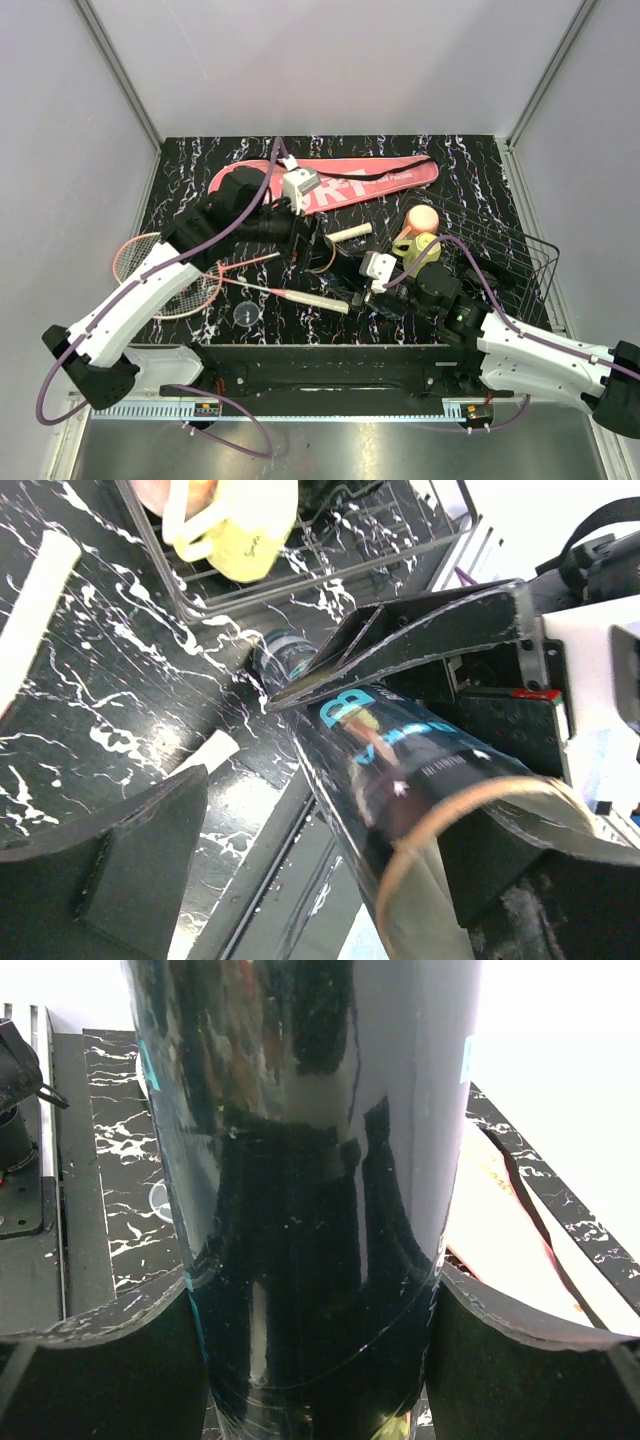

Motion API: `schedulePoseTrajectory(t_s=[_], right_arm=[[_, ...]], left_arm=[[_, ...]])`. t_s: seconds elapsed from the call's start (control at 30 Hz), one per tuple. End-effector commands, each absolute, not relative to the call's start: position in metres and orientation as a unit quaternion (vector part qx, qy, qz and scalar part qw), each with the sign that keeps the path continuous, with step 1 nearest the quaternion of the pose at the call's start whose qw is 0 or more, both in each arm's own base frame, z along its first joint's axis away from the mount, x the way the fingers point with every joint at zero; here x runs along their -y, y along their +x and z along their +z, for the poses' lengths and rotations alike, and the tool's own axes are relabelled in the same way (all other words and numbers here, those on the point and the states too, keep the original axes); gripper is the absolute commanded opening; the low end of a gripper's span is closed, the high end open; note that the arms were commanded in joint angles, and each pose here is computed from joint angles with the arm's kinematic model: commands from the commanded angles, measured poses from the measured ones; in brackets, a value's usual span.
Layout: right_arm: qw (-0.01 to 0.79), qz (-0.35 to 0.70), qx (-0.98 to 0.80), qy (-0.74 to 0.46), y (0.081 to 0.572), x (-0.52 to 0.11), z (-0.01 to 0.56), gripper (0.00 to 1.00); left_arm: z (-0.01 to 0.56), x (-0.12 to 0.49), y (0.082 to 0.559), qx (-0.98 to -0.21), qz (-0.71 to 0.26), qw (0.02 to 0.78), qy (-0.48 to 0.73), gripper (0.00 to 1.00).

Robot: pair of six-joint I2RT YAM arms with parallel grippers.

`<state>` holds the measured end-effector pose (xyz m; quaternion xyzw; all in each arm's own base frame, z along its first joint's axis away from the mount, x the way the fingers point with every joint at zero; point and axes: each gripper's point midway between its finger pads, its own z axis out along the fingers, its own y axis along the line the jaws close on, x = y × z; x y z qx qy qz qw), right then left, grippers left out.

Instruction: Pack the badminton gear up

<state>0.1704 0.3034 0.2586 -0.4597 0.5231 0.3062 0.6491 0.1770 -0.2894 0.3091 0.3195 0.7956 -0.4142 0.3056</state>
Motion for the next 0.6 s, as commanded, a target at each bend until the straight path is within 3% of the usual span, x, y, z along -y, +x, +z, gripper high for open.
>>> schedulePoseTrajectory(t_s=[0.0, 0.17, 0.27, 0.33, 0.43, 0.57], right_arm=[[0.675, 0.315, -0.504, -0.436, 0.173, -0.305, 0.281, 0.41], [0.668, 0.308, -0.514, -0.441, 0.174, -0.304, 0.271, 0.41], [0.667, 0.301, -0.521, -0.440, 0.177, -0.304, 0.267, 0.41], [0.668, 0.298, -0.524, -0.436, 0.178, -0.301, 0.266, 0.41], [0.668, 0.292, -0.534, -0.428, 0.181, -0.299, 0.263, 0.41], [0.671, 0.289, -0.539, -0.419, 0.182, -0.294, 0.264, 0.41]], left_arm=[[0.369, 0.266, 0.171, -0.746, -0.426, 0.403, 0.315, 0.99], [0.405, 0.234, 0.168, -0.730, -0.401, 0.475, 0.283, 0.99], [0.409, 0.201, 0.182, -0.753, -0.350, 0.521, 0.200, 0.99], [0.397, 0.158, 0.204, -0.791, -0.267, 0.545, 0.083, 0.99], [0.345, 0.106, 0.216, -0.850, -0.139, 0.505, -0.052, 0.99], [0.258, 0.099, 0.210, -0.906, -0.091, 0.396, -0.117, 0.94]])
